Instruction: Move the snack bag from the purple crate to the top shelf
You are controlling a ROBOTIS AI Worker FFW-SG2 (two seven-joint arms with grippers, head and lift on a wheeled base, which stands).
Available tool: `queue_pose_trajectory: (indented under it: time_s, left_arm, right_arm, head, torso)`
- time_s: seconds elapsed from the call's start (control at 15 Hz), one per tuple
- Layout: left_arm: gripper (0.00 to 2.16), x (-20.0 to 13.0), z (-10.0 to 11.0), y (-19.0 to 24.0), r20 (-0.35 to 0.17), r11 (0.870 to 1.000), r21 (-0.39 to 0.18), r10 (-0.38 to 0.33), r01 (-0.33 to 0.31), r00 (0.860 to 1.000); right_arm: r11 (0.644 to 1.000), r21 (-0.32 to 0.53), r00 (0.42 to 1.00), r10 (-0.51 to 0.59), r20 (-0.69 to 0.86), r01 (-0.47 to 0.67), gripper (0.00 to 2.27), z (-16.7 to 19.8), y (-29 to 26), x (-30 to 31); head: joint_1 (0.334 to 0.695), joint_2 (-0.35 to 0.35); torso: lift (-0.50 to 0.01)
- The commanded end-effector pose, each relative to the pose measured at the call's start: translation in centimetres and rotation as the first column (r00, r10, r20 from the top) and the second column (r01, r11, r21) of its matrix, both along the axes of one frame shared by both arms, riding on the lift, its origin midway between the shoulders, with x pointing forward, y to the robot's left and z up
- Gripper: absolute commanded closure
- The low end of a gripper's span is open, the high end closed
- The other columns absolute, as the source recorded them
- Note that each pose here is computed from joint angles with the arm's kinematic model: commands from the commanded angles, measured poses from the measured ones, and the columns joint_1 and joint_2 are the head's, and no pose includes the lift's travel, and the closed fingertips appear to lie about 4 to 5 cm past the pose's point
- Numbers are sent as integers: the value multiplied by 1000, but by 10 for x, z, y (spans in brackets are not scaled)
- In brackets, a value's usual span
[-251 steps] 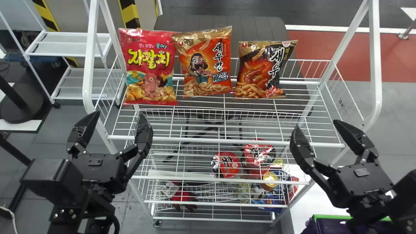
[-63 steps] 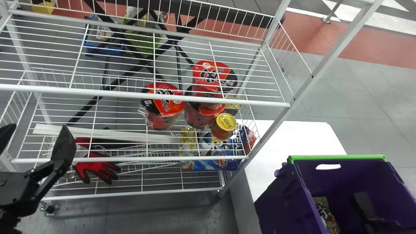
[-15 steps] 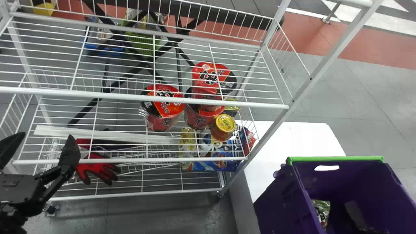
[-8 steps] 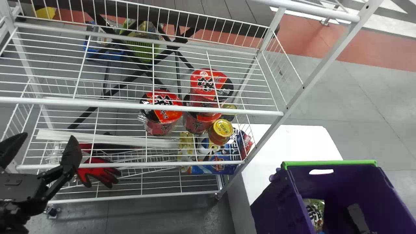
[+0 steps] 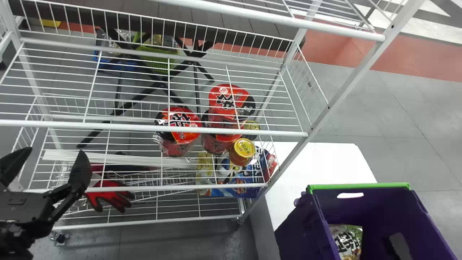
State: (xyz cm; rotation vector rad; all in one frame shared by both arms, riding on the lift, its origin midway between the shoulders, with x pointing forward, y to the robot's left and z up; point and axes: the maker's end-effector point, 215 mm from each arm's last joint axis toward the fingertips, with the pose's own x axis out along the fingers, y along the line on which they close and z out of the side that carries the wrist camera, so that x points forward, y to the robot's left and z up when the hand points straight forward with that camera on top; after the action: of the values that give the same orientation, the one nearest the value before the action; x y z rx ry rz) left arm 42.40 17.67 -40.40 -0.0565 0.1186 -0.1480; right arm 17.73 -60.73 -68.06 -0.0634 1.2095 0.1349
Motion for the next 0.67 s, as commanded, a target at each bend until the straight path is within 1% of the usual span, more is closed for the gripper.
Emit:
queue_pose_trajectory:
  time_s: [0.0,0.13,0.33,0.6]
  left_arm:
    - [137,0,-2,0,-3,1000,1,0,0,1000]
    - [137,0,-3,2,-4,1000,1,-1,1,1000]
    - [137,-1,-4,1,-8,1000,3,-4,4,1000]
    - [137,-1,-6,4,-13,1000,7,-1,1,1000]
  right_arm:
    - [1000,2,1000,1,14,-1,1956,1,6,2]
    - [1000,-7,1000,7,21,-6,1956,-4,11,0]
    - [1000,13,999,19,40,-20,1956,-3,26,4]
    - [1000,14,999,10,36,-10,1956,-4,25,3]
  head:
    - [695,-350]
    - [695,-350]
    - [695,-350]
    - [695,-350]
  torso:
    - [-376]
    - [-368]
    - [-356]
    - [-340]
